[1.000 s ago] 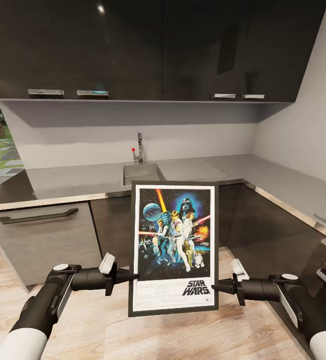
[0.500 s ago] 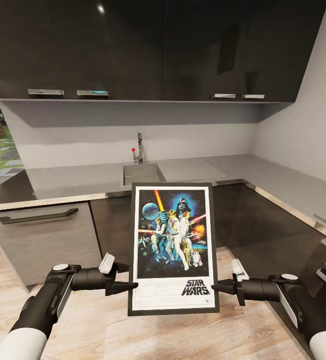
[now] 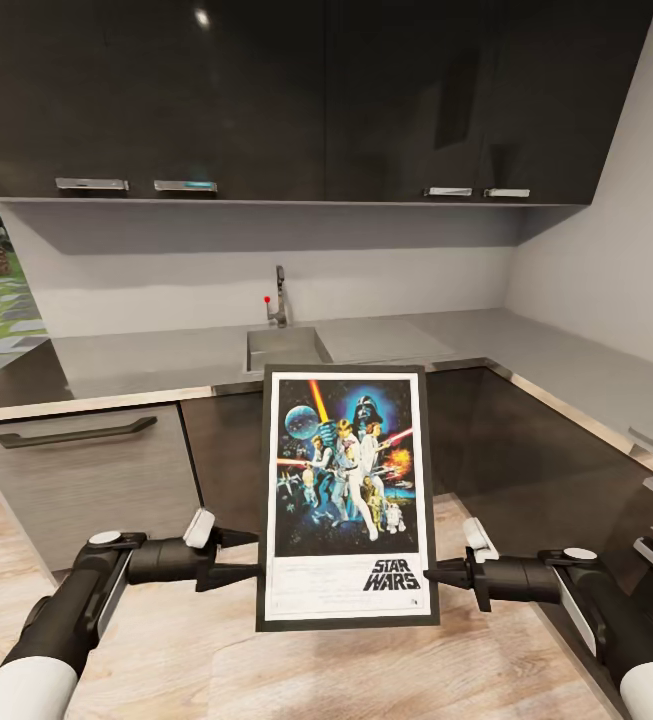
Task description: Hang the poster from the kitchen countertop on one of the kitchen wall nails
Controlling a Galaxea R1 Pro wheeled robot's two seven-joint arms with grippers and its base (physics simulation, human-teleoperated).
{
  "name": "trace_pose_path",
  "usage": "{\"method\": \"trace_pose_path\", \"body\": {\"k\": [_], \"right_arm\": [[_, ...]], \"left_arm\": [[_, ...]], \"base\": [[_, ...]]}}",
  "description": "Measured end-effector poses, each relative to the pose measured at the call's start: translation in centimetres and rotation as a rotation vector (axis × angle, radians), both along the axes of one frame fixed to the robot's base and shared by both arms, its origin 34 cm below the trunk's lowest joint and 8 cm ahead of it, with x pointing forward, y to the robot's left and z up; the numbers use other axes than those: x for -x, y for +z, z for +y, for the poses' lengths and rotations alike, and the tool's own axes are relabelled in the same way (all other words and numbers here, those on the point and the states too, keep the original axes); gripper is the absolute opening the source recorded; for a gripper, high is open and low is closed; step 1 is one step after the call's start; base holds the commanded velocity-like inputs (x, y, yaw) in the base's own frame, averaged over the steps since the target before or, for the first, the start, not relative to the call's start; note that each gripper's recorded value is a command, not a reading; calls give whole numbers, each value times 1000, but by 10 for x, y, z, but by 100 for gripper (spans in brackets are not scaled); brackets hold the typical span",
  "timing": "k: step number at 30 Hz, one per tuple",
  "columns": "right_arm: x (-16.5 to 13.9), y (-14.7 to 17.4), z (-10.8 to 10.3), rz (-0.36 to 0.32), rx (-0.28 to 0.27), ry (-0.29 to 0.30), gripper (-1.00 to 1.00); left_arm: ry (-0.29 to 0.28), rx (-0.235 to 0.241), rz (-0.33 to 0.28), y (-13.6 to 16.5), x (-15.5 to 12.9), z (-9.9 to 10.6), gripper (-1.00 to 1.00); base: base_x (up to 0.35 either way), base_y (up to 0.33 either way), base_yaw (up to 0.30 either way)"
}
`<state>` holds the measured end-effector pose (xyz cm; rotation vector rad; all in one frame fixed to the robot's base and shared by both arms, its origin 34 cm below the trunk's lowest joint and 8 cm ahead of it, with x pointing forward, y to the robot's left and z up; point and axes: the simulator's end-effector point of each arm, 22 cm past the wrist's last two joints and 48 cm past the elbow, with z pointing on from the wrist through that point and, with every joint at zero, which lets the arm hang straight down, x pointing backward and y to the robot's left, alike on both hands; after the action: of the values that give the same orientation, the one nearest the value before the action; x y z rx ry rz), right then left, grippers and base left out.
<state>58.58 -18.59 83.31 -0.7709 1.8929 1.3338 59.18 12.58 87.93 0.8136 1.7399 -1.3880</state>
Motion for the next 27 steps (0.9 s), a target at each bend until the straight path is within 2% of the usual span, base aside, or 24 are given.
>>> {"method": "trace_pose_path", "body": {"k": [3, 4, 8, 15, 23, 26, 27], "right_arm": [[0, 0, 0, 0, 0, 0, -100], [0, 0, 0, 0, 0, 0, -100], [0, 0, 0, -1, 1, 0, -100], [0, 0, 0, -13, 3, 2, -100], [-1, 1, -1, -40, 8, 5, -100], [-2, 2, -1, -93, 17, 14, -100], [-2, 2, -2, -106, 19, 15, -100]], "left_arm": [[53, -1, 19, -5, -7, 24, 100], [86, 3, 30, -7, -10, 37, 100], [150, 17, 39, -11, -17, 62, 100], [187, 22, 22, -21, -18, 78, 100], [279, 54, 12, -46, -16, 108, 100], [329, 48, 42, -68, -7, 134, 100], [352, 52, 80, -79, -1, 145, 100]], "base": [[0, 0, 0], [0, 0, 0], [0, 0, 0], [0, 0, 0], [0, 0, 0], [0, 0, 0], [0, 0, 0]]}}
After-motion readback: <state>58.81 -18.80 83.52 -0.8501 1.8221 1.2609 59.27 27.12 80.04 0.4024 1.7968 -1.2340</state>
